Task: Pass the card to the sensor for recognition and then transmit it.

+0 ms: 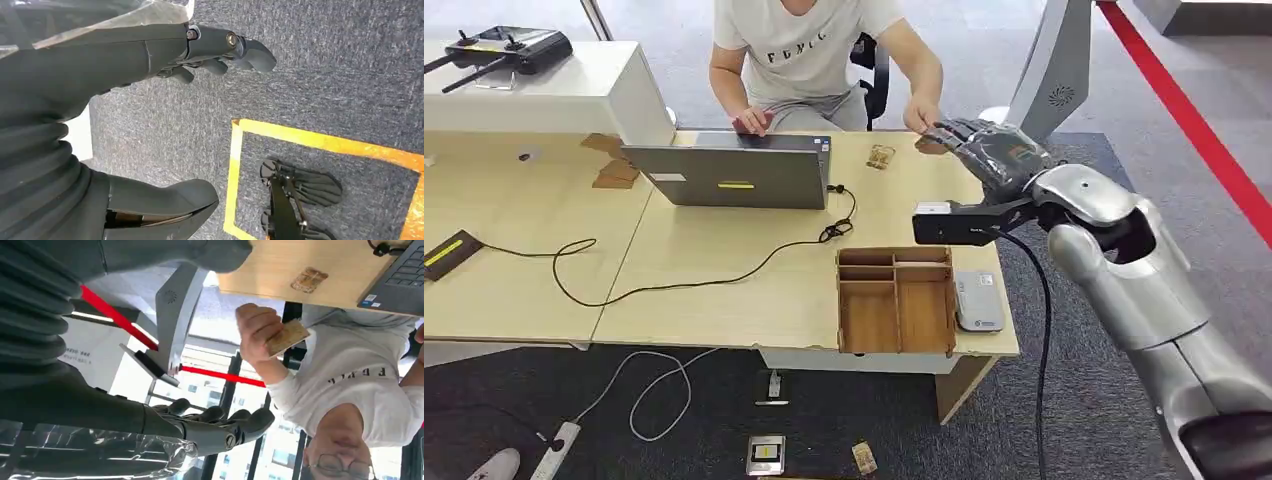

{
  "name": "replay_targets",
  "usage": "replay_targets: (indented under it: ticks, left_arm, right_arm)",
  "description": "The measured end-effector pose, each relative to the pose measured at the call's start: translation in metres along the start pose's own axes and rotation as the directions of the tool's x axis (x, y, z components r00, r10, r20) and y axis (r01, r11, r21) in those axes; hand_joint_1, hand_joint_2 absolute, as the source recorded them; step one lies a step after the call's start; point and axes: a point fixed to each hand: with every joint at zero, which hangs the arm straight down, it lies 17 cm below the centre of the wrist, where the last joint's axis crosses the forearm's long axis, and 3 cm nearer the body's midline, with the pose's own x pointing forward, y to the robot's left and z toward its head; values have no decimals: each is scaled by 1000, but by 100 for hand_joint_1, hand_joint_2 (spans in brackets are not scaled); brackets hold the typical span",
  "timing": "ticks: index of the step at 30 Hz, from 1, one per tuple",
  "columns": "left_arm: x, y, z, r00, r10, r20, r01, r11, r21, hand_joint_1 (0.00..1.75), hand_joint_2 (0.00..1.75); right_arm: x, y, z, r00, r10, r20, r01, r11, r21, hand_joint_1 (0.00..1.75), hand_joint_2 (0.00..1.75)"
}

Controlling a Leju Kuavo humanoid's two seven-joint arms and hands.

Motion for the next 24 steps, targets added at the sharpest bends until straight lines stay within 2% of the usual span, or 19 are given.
replay_targets:
  ticks: [5, 12, 15, 17, 20, 22, 24]
  left_arm:
    - [0, 0, 0, 1000, 1, -1, -1, 1000, 0, 0, 175]
    - [-2, 0, 0, 1000, 4, -9, -4, 1000, -1, 0, 175]
    - [-2, -2, 0, 1000, 1, -14, -1, 1000, 1, 0, 175]
    - [-8, -3, 0, 1000, -4, -26, 4, 1000, 1, 0, 175]
    - [-10, -6, 0, 999, -5, -33, 5, 1000, 2, 0, 175]
    - [-12, -5, 0, 999, 2, -40, -1, 1000, 14, 0, 175]
    - [-14, -7, -1, 999, 14, -49, -13, 1000, 27, 0, 175]
  right_arm:
    - [-5, -10, 0, 1000, 1, -2, -1, 999, -46, 0, 0]
    - [-48, -31, 2, 998, 26, -58, -33, 992, -120, 0, 0]
    - [-111, -27, 8, 986, 39, -161, -59, 990, -126, 0, 0]
    - [-147, -12, 20, 976, 21, -215, -46, 993, -110, 0, 0]
    - [-203, 36, 48, 944, -21, -329, 10, 999, -33, 0, 0]
    - [-236, 66, 74, 912, -54, -406, 51, 999, -19, 0, 0]
    - [-276, 115, 120, 848, -90, -522, 109, 994, 5, 0, 0]
